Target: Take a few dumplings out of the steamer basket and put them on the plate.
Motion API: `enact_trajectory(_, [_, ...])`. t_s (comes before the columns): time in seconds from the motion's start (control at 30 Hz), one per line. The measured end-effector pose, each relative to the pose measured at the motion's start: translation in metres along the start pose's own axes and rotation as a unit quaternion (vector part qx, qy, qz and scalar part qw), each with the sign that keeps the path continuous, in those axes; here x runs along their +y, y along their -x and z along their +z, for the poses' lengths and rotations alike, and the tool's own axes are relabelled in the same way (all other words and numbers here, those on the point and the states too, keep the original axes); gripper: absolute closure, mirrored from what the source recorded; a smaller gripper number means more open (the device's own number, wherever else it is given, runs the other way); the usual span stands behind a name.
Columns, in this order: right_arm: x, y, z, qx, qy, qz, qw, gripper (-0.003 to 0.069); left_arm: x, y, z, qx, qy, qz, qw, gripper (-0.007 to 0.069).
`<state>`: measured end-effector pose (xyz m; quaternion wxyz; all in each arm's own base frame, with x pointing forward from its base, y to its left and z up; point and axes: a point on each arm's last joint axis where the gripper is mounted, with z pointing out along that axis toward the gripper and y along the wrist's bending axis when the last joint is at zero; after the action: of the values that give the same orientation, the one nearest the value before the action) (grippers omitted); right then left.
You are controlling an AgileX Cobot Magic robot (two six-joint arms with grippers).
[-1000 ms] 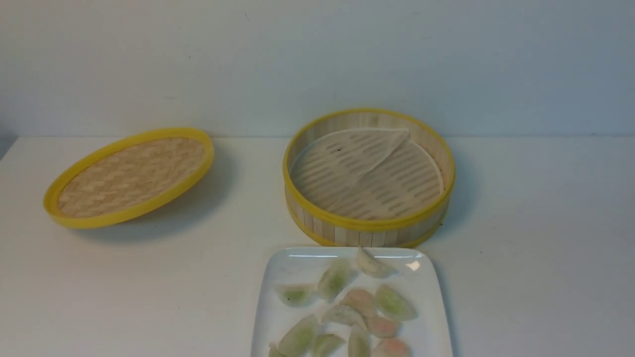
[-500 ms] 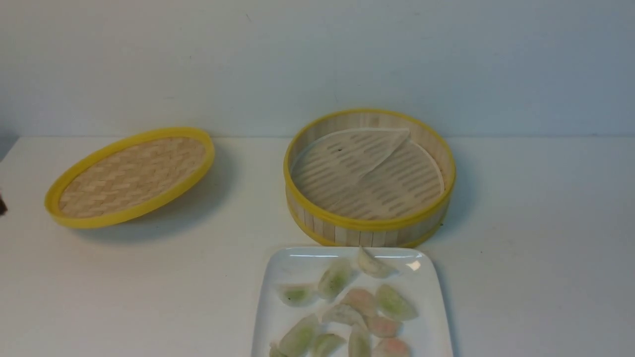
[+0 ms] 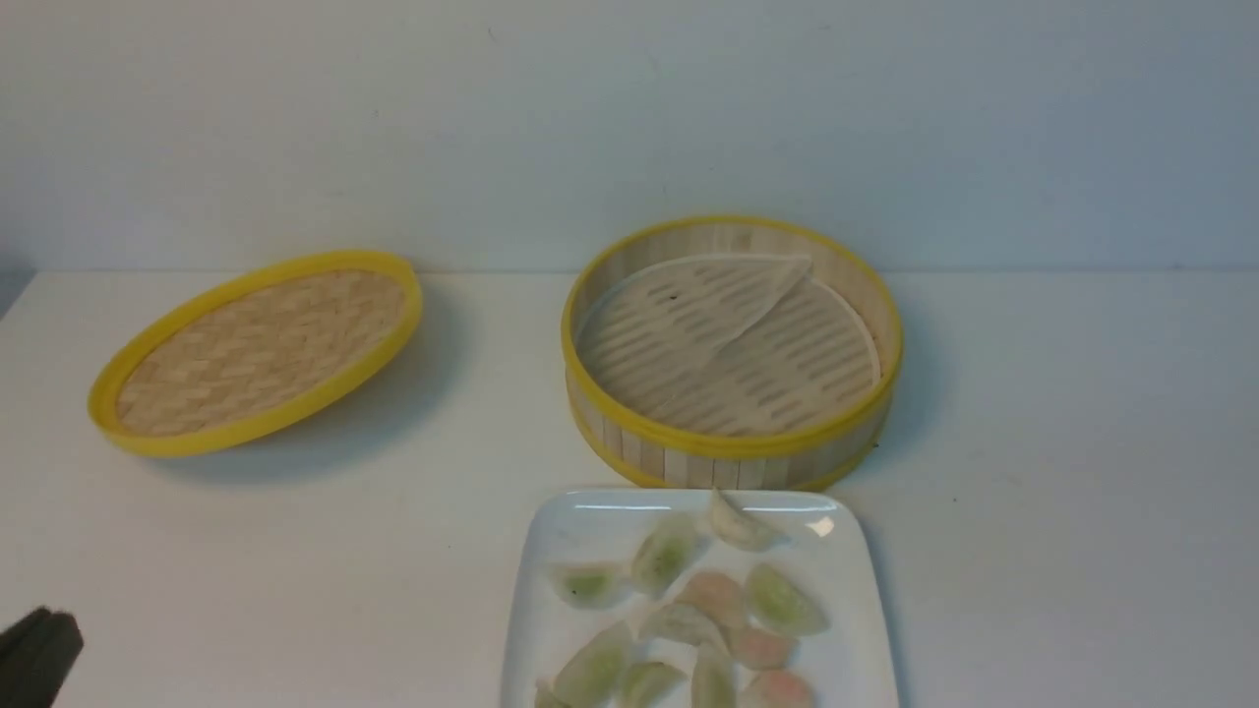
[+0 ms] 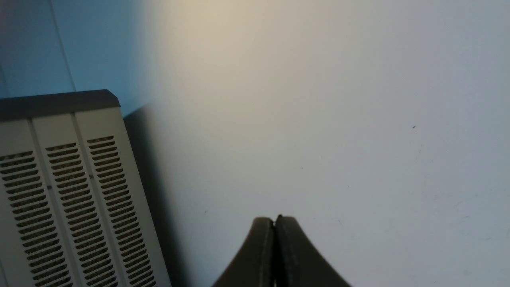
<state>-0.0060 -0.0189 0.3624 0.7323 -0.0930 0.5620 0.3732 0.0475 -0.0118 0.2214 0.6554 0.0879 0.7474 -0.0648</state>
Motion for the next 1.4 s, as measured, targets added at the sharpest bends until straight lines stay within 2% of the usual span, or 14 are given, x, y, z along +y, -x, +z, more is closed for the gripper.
enact_trajectory(0.13, [0.0, 0.0, 0.0, 0.0, 0.0, -0.001, 1.0, 0.0673, 0.004, -0.033, 0.008, 0.046, 0.04, -0.009, 0.998, 0.0631])
enact_trajectory(0.27, [0.0, 0.0, 0.0, 0.0, 0.0, -0.001, 1.0, 0.0673, 0.006, -0.047, 0.011, 0.072, 0.057, -0.011, 0.996, 0.0631])
enact_trajectory(0.6, [0.0, 0.0, 0.0, -0.001, 0.0, -0.001, 1.0, 0.0673, 0.008, -0.05, 0.01, 0.09, 0.065, 0.022, 0.994, 0.0631])
enact_trajectory(1.4, [0.0, 0.0, 0.0, -0.001, 0.0, -0.001, 1.0, 0.0673, 0.008, -0.05, 0.01, 0.09, 0.066, 0.023, 0.993, 0.0631])
